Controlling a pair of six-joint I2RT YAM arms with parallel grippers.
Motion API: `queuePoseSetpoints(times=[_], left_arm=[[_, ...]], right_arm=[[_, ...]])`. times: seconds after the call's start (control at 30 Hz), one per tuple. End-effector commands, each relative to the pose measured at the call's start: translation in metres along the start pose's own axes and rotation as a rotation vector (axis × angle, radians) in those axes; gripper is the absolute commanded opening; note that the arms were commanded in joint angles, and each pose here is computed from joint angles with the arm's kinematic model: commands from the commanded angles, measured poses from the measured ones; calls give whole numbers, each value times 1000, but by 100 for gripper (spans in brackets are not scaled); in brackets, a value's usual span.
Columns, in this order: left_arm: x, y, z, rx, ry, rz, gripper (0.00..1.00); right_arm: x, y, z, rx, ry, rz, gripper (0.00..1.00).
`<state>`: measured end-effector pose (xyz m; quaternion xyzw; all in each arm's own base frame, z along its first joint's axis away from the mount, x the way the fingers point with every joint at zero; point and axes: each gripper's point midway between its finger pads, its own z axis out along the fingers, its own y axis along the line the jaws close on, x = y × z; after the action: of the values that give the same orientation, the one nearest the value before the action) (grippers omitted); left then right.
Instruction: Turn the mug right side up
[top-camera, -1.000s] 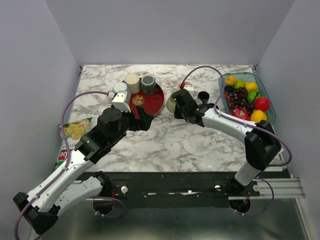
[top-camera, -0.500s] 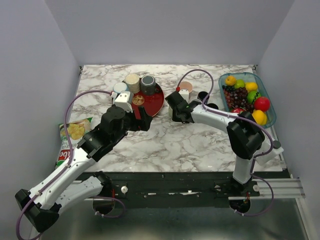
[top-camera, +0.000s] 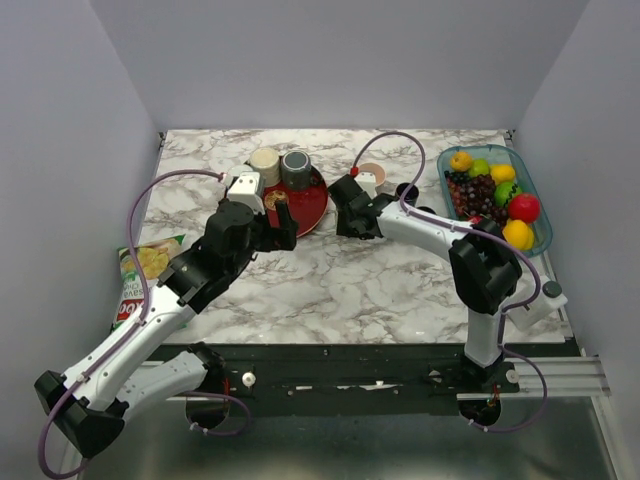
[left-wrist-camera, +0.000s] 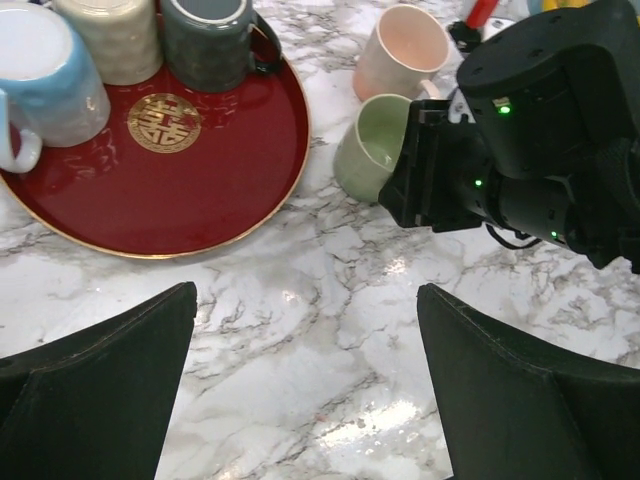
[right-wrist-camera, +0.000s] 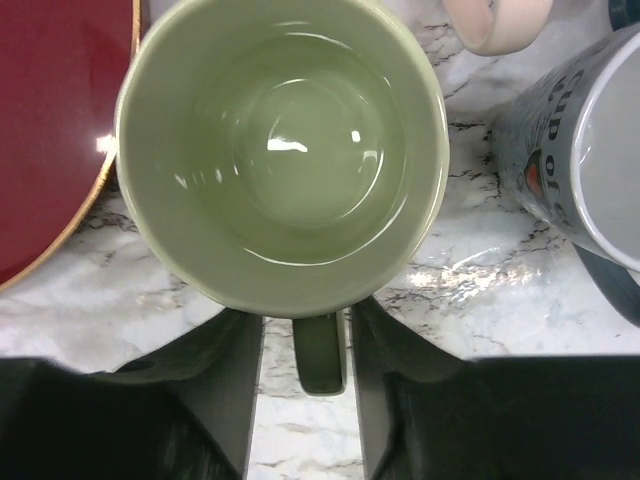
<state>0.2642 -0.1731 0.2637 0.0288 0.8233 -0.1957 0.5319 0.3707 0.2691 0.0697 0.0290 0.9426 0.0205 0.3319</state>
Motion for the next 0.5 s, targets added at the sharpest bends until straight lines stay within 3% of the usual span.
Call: queuePoseSetpoints(times=[0.0, 0.17, 0.27, 0.47], left_arm=[[-22, 20, -6, -95, -53, 11, 99], [-31, 37, 2, -151, -41, 14, 99], [-31, 58, 18, -199, -1, 7, 99], [-32, 89, 66, -229, 91, 9, 99]], right_arm=[[-9, -2, 1, 32, -15, 20, 59], [-17, 2, -17, -28, -35, 29, 83], [-30, 6, -43, -123, -95, 42, 93], [-60, 5, -104, -261, -199, 49, 100]])
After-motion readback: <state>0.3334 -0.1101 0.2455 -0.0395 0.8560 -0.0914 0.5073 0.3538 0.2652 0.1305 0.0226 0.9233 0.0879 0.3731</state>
